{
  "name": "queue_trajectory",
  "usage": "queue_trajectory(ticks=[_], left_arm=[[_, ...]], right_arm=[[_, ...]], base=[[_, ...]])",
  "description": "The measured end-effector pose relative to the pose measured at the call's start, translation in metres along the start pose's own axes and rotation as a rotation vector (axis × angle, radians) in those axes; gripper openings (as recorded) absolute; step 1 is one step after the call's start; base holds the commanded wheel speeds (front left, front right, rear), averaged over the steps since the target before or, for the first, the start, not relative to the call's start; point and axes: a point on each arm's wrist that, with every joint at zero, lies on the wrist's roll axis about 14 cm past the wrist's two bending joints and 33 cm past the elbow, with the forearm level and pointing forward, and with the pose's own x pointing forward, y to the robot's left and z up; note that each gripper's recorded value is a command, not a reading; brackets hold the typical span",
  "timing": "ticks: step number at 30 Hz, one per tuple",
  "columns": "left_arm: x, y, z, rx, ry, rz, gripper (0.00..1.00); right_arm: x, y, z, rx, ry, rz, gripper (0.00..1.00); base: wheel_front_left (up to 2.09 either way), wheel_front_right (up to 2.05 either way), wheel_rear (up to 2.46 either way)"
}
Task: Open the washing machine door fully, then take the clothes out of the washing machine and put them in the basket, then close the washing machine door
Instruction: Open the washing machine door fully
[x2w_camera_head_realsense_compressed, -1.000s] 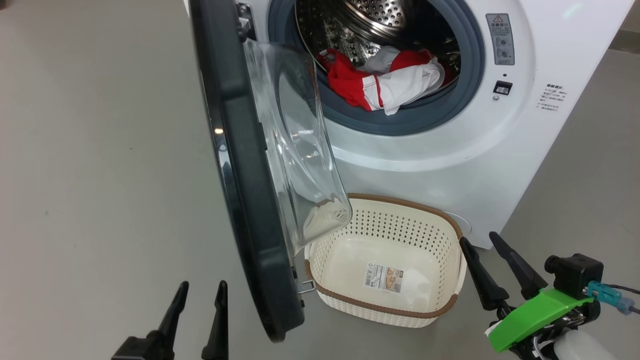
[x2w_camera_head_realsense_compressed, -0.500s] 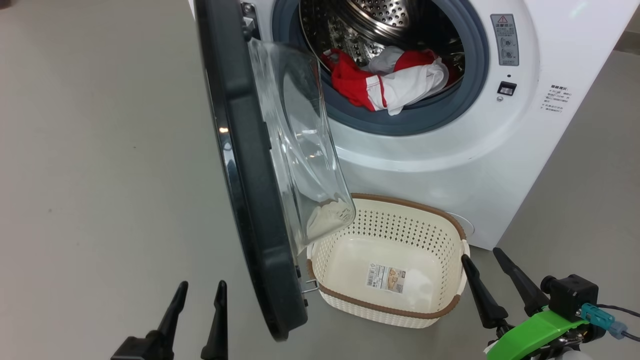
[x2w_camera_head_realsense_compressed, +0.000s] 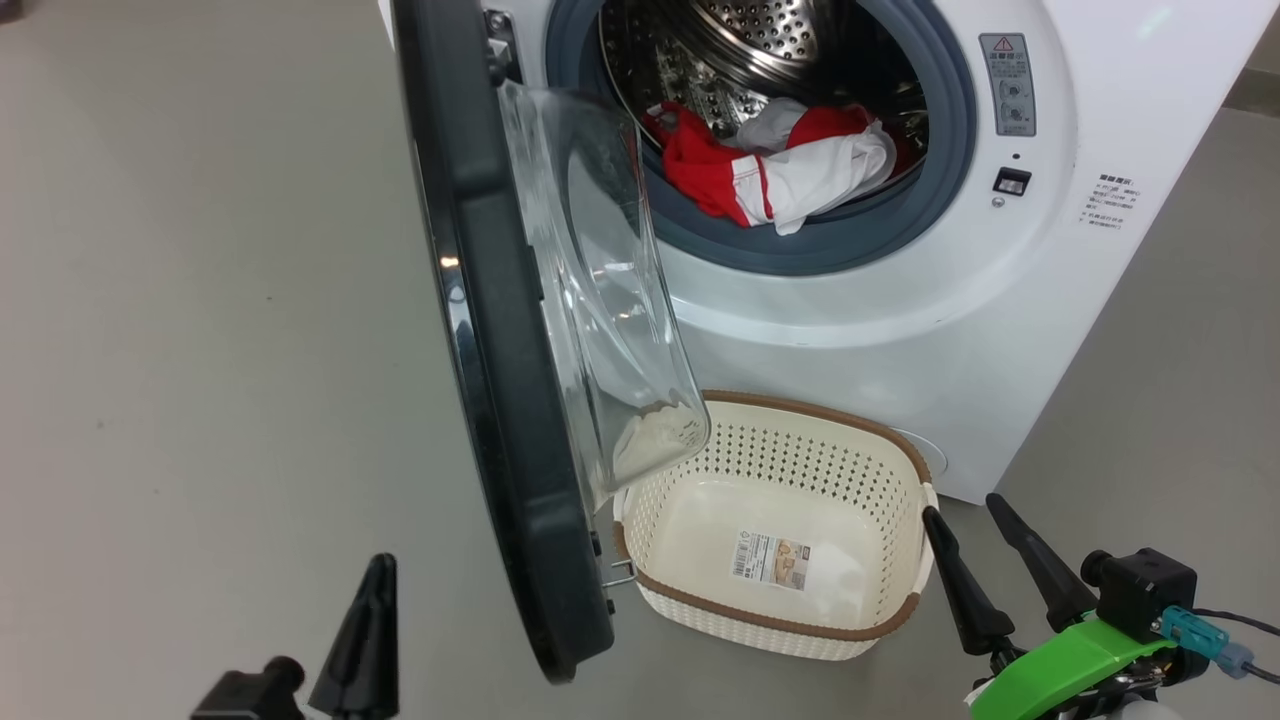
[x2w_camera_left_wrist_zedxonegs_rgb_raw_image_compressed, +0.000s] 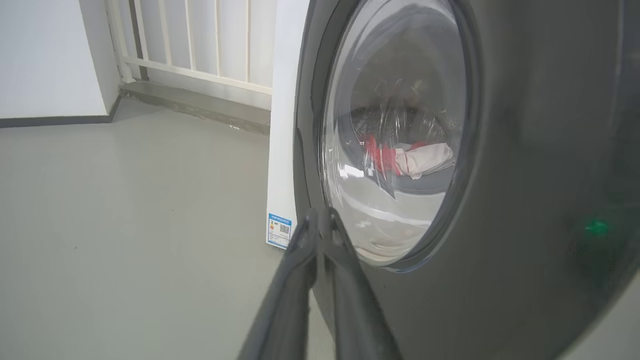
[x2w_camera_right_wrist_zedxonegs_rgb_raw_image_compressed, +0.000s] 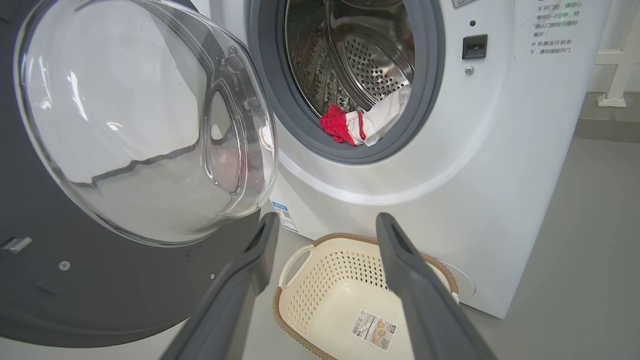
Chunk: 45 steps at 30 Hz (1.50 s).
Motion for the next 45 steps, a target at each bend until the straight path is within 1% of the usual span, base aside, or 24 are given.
queue_trajectory(ticks=[4,6,8,11,13,16,18,20,22,25,31,33,38,41,45], left_arm=[[0.002,0.006,0.011,-0.017,-0.036,0.015,0.0],[0.005,0.009,0.025,-0.012,-0.078,0.019,0.0],[0.012,0.01,0.047,-0.011,-0.146,0.018,0.0],[0.018,0.004,0.092,-0.025,-0.284,-0.004,0.0],[0.017,-0.006,0.122,-0.033,-0.378,-0.036,0.0],[0.009,-0.03,0.159,-0.047,-0.497,-0.113,0.0],[0.002,-0.051,0.174,-0.058,-0.546,-0.178,0.0],[-0.004,-0.075,0.179,-0.081,-0.564,-0.251,0.0],[-0.008,-0.099,0.172,-0.101,-0.539,-0.326,0.0],[-0.014,-0.13,0.147,-0.126,-0.455,-0.421,0.0],[-0.019,-0.155,0.069,-0.167,-0.194,-0.494,0.0],[-0.021,-0.156,0.045,-0.184,-0.114,-0.489,0.0],[-0.02,-0.145,-0.002,-0.167,0.033,-0.444,0.0],[-0.018,-0.139,-0.009,-0.176,0.057,-0.421,0.0],[-0.013,-0.134,-0.007,-0.174,0.049,-0.404,0.0]], right_arm=[[0.0,0.001,0.0,0.001,0.0,0.002,1.0],[0.0,0.002,0.0,0.001,0.0,0.002,1.0],[-0.001,0.002,0.0,0.001,-0.001,0.002,1.0],[-0.001,0.002,0.002,0.0,-0.005,0.001,1.0],[-0.002,0.002,0.003,0.001,-0.01,-0.002,1.0],[-0.003,0.001,0.004,0.004,-0.014,-0.005,1.0],[-0.005,0.001,0.002,0.005,-0.01,-0.008,1.0],[-0.005,0.0,0.002,0.006,-0.01,-0.01,1.0],[-0.005,0.0,0.002,0.007,-0.01,-0.01,1.0],[-0.005,0.0,0.001,0.011,-0.007,-0.01,1.0],[-0.005,-0.002,-0.003,0.017,0.002,-0.012,1.0],[-0.005,-0.002,-0.004,0.025,0.004,-0.014,1.0],[-0.007,-0.001,-0.007,0.027,0.011,-0.011,1.0],[-0.008,-0.002,-0.007,0.029,0.013,-0.015,1.0],[-0.007,-0.003,-0.008,0.03,0.015,-0.015,1.0]], base=[[0.0,0.0,0.0],[0.0,0.0,0.0],[0.0,0.0,0.0],[0.0,0.0,0.0],[0.0,0.0,0.0],[0.0,0.0,0.0],[0.0,0.0,0.0],[0.0,0.0,0.0],[0.0,0.0,0.0],[0.0,0.0,0.0],[0.0,0.0,0.0],[0.0,0.0,0.0],[0.0,0.0,0.0],[0.0,0.0,0.0],[0.0,0.0,0.0]])
